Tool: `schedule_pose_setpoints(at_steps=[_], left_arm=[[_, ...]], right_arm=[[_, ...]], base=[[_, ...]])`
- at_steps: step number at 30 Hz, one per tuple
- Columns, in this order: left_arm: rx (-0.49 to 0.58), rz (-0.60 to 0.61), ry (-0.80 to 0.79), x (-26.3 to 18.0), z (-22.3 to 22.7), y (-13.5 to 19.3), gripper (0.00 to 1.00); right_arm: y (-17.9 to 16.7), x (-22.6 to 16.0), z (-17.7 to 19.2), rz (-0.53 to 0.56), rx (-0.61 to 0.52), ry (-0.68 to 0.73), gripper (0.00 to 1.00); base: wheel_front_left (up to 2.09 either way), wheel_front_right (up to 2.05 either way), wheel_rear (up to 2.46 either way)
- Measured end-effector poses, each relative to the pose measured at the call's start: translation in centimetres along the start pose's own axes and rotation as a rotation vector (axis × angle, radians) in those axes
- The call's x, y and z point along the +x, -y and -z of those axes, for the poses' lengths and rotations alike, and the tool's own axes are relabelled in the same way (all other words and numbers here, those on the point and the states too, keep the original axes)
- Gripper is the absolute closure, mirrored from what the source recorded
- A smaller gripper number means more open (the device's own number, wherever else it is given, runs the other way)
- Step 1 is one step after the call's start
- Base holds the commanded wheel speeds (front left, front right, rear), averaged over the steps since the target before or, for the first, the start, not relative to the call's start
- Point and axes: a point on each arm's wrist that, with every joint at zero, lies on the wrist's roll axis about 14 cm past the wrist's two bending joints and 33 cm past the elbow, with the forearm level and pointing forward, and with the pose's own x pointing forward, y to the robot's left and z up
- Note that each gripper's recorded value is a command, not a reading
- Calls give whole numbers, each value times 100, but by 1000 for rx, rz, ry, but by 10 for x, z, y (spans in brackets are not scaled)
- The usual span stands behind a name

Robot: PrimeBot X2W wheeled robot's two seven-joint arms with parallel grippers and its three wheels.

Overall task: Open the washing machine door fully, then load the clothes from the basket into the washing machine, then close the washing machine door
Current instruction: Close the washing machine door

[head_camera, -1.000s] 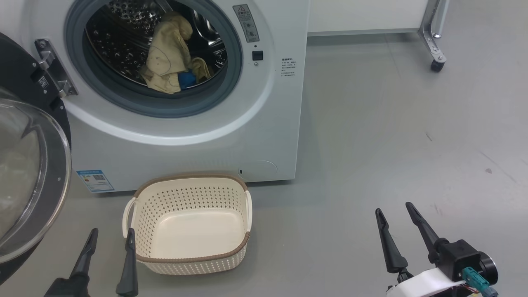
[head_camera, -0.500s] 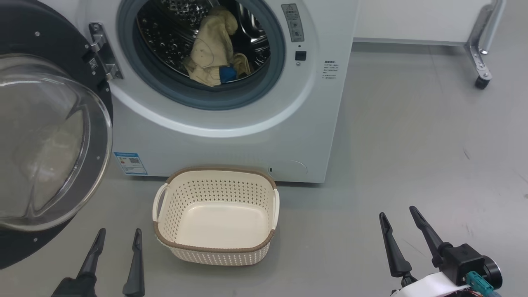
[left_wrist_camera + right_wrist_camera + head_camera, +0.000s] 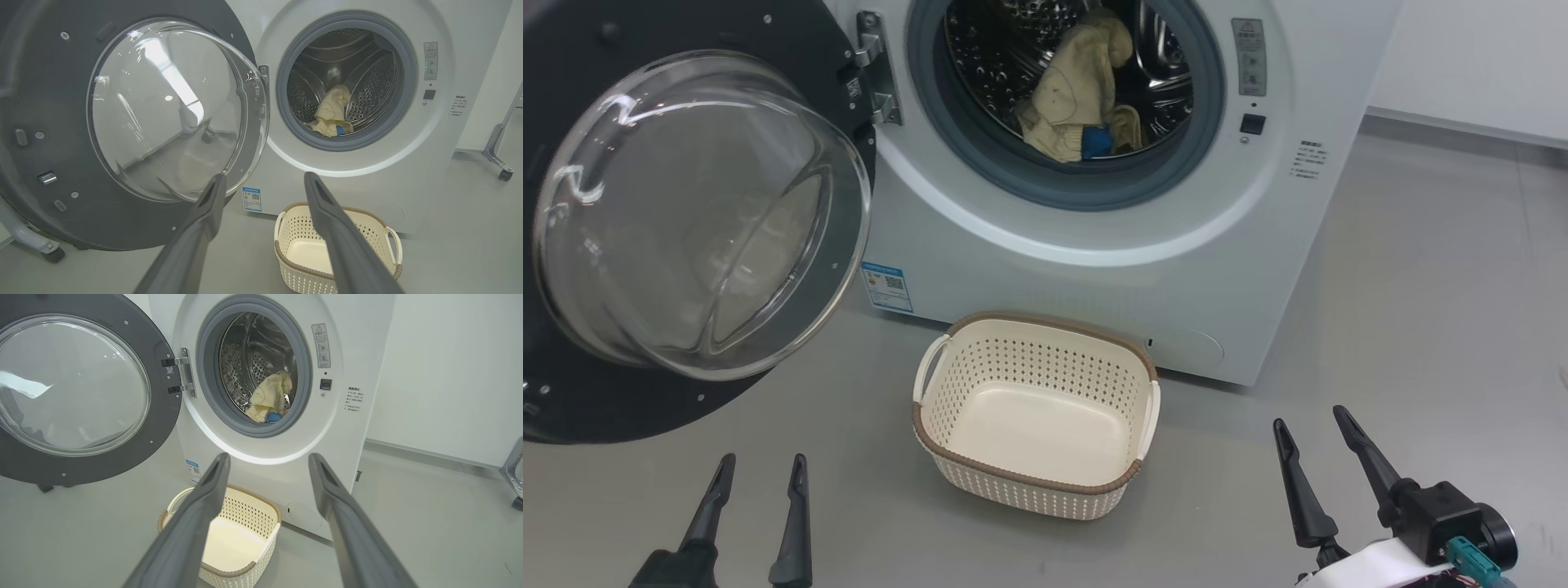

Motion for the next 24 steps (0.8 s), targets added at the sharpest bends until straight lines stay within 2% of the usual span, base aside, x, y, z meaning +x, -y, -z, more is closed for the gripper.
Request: schedule_pose_setpoints(at_steps=[13, 24], left_arm=[[4, -186, 44, -30, -12, -51, 0], [6, -245, 56, -36, -14, -62, 0]], right_arm=[[-58, 21, 11, -191, 21, -45, 0], [-72, 28, 20, -249, 34, -77, 0]], base=[[0, 0, 0], [0, 0, 0]])
